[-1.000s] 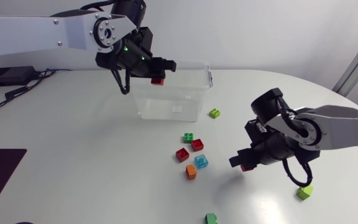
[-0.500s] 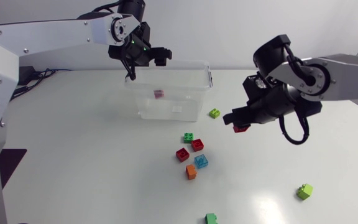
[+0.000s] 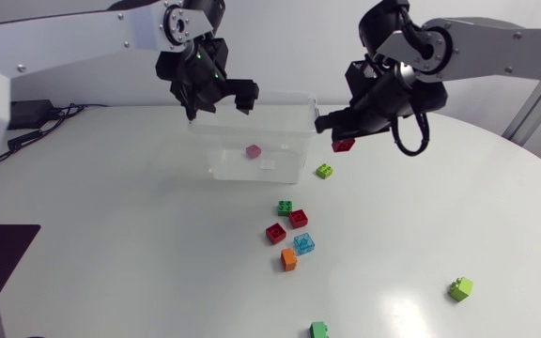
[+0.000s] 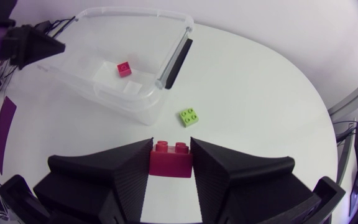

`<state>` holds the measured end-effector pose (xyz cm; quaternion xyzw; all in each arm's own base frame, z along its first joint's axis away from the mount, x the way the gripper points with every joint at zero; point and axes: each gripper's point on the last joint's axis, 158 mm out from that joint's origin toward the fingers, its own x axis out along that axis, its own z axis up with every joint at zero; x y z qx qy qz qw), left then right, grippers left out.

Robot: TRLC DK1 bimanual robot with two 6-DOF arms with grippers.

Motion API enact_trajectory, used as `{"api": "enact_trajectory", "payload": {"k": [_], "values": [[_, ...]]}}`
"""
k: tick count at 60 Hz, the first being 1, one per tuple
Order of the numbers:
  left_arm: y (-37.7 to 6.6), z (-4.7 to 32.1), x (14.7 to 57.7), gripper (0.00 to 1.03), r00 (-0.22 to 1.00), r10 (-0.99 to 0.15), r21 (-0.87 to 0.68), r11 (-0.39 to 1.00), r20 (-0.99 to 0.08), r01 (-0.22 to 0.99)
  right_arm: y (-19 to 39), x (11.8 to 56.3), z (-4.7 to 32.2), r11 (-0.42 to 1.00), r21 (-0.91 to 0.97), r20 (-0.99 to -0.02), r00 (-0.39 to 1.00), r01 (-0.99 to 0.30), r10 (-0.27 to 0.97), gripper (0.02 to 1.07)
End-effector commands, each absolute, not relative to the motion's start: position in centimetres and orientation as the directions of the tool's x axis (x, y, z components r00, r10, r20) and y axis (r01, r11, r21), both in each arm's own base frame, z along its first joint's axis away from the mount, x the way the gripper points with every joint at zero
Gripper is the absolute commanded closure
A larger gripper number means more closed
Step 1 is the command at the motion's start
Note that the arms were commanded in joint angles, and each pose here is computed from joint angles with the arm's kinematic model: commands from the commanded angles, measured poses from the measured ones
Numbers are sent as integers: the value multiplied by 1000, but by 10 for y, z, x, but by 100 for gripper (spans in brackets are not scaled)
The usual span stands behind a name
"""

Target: Place the duplo bricks in the container

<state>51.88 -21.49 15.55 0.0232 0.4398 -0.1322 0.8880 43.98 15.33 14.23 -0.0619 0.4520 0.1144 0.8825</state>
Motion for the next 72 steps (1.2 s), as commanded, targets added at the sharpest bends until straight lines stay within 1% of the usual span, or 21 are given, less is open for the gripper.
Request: {"api": "enact_trajectory", "payload": {"k": [1, 6, 17, 25, 36, 45, 47, 49, 51, 52, 54, 58, 60, 66, 72], "values": [[-218, 183, 494, 5, 600, -237, -79, 958, -765, 277, 163, 453, 137, 962, -7, -819, 554, -273, 151, 79], [-220, 185, 481, 5, 607, -249, -80, 953, -755, 291, 170, 466, 140, 961, -5, -808, 567, -276, 158, 79], [-213, 188, 455, 5, 609, -257, -79, 949, -751, 304, 184, 493, 164, 959, 0, -770, 612, -282, 180, 79], [-208, 177, 431, 5, 610, -267, -68, 942, -746, 330, 197, 506, 174, 957, 5, -751, 630, -291, 196, 79], [-201, 162, 401, 6, 596, -274, -50, 930, -755, 365, 214, 512, 176, 950, 11, -742, 635, -311, 216, 79], [-210, 145, 372, 6, 570, -305, -37, 901, -763, 432, 236, 520, 167, 939, 6, -743, 627, -344, 235, 77], [-213, 139, 366, 6, 561, -314, -35, 892, -766, 450, 240, 522, 162, 938, 3, -747, 623, -348, 234, 73], [-216, 135, 361, 6, 554, -319, -31, 884, -769, 466, 244, 523, 161, 937, 1, -747, 623, -349, 233, 64], [-220, 130, 355, 6, 541, -329, -31, 873, -774, 487, 248, 524, 156, 935, -1, -756, 613, -354, 231, 47], [-225, 125, 349, 6, 526, -342, -36, 862, -779, 506, 251, 525, 154, 935, -3, -760, 608, -355, 228, 34], [-228, 121, 345, 6, 515, -348, -37, 853, -783, 520, 252, 526, 152, 937, -6, -765, 605, -350, 221, 22], [-237, 112, 334, 6, 488, -364, -37, 829, -794, 557, 252, 528, 154, 938, -8, -763, 609, -348, 219, 9], [-241, 107, 330, 6, 476, -370, -38, 819, -798, 573, 252, 529, 156, 938, -8, -761, 611, -346, 219, 7], [-253, 91, 317, 6, 433, -377, -27, 778, -819, 628, 244, 526, 173, 943, -3, -746, 629, -333, 220, 7], [-263, 75, 307, 6, 381, -391, -36, 736, -838, 676, 229, 511, 195, 947, 3, -726, 650, -320, 223, 7]]}}
